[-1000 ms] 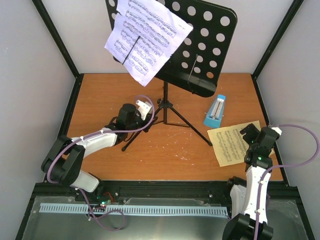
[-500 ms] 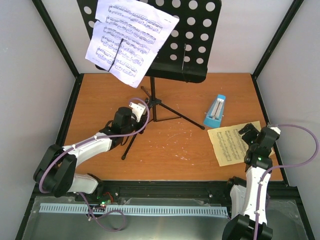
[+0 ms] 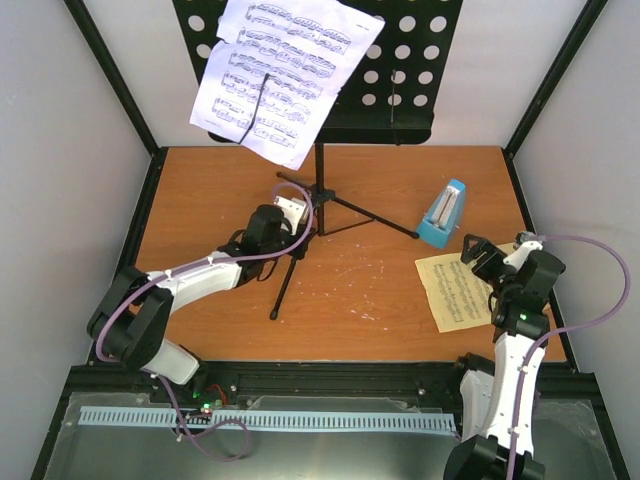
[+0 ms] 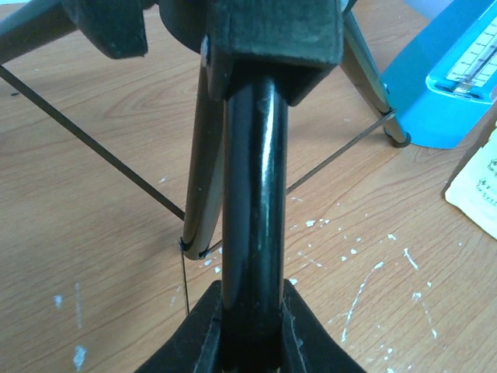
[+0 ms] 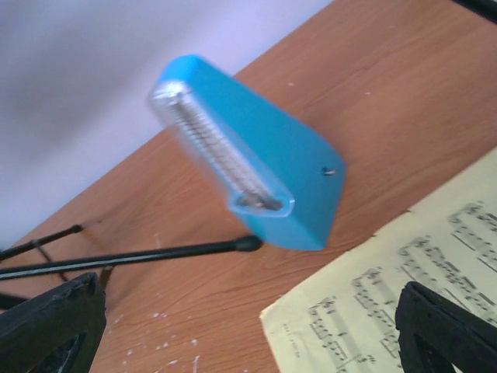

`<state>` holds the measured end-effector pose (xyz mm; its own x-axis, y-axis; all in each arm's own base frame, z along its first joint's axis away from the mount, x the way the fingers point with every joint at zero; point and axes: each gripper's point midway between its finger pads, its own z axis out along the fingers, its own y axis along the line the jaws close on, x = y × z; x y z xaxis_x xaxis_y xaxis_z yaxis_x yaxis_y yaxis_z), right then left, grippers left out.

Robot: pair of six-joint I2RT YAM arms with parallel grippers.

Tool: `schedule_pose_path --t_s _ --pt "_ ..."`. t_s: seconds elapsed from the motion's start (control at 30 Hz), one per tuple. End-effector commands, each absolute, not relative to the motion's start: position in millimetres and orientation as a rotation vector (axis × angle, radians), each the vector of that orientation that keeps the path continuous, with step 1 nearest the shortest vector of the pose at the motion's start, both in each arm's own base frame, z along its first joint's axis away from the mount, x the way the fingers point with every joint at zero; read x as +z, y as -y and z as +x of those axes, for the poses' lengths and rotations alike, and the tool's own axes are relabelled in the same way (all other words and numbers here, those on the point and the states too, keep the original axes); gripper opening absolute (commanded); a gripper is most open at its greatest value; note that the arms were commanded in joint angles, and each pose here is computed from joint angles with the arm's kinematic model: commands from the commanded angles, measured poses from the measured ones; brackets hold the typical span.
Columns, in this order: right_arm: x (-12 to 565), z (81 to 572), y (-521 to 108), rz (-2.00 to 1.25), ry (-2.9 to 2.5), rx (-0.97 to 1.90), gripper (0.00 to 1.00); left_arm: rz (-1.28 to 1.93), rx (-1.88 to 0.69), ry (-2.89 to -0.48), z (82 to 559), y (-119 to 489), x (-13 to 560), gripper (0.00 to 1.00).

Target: Pack up the instrument practice props

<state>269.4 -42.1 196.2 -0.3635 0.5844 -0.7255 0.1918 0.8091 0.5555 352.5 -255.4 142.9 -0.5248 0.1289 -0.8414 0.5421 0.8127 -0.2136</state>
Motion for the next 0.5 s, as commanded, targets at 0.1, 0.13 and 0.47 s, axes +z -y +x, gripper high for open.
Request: schedule_pose_path --t_s 0.1,0.13,0.47 --pt "237.2 261.9 8.1 0.371 -1.878 0.609 1.0 0.361 -0.715 -2.086 357.2 271.9 161.6 0.2" --pt "239.9 261.0 4.3 0.351 -1.872 0.627 1.0 0.355 -0.72 -2.083 356.4 271.1 163.9 0.28" --pt "258.2 256.7 -61.0 0.152 -1.818 0.877 1.0 0.191 -0.618 -2.007 350.8 210.8 201.0 0.87"
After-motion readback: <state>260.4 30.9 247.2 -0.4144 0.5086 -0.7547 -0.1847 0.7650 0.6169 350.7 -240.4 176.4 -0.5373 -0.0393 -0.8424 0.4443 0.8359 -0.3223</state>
